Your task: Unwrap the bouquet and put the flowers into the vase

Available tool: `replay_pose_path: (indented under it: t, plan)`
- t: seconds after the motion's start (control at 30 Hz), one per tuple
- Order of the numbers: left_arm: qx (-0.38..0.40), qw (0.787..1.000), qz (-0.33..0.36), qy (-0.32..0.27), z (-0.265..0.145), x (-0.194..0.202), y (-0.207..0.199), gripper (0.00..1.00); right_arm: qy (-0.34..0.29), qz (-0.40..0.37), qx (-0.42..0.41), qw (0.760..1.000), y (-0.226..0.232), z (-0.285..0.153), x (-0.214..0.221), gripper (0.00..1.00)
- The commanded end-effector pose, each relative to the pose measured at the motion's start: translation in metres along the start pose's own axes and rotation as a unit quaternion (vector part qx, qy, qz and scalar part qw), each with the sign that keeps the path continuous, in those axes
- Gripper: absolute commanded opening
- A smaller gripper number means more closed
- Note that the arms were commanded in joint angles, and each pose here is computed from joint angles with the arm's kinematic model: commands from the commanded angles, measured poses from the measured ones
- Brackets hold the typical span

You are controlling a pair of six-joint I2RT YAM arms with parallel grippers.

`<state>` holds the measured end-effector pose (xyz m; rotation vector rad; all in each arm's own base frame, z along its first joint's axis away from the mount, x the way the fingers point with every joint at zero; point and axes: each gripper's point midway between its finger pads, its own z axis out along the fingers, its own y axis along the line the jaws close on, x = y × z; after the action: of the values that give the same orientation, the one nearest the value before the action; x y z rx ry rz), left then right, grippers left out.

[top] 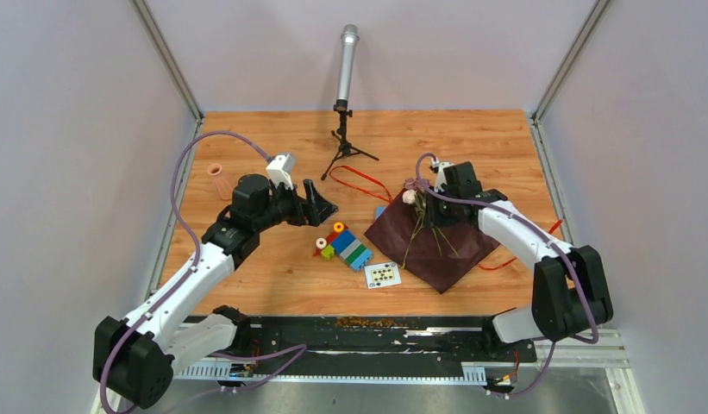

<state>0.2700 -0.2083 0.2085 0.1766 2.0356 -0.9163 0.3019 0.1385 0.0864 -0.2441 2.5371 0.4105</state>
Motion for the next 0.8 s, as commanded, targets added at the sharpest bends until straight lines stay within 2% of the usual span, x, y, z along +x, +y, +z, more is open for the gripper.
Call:
replay_pose_path:
  t: [0.0,0.43,0.77]
  plan:
    - [0.019,1.000,0.002,-0.021,0.001,-0.011,-0.009,0.97,-0.041,-0.045,0.026,0.998,-0.002,0.012,-0.034,0.25]
    - [0.012,1.000,0.002,-0.017,-0.001,-0.008,-0.006,0.97,-0.036,-0.121,0.084,0.988,-0.012,0.040,-0.069,0.31]
    - [0.010,1.000,0.005,-0.015,-0.002,-0.007,-0.006,0.97,-0.003,-0.126,0.088,0.988,-0.015,0.057,-0.051,0.28]
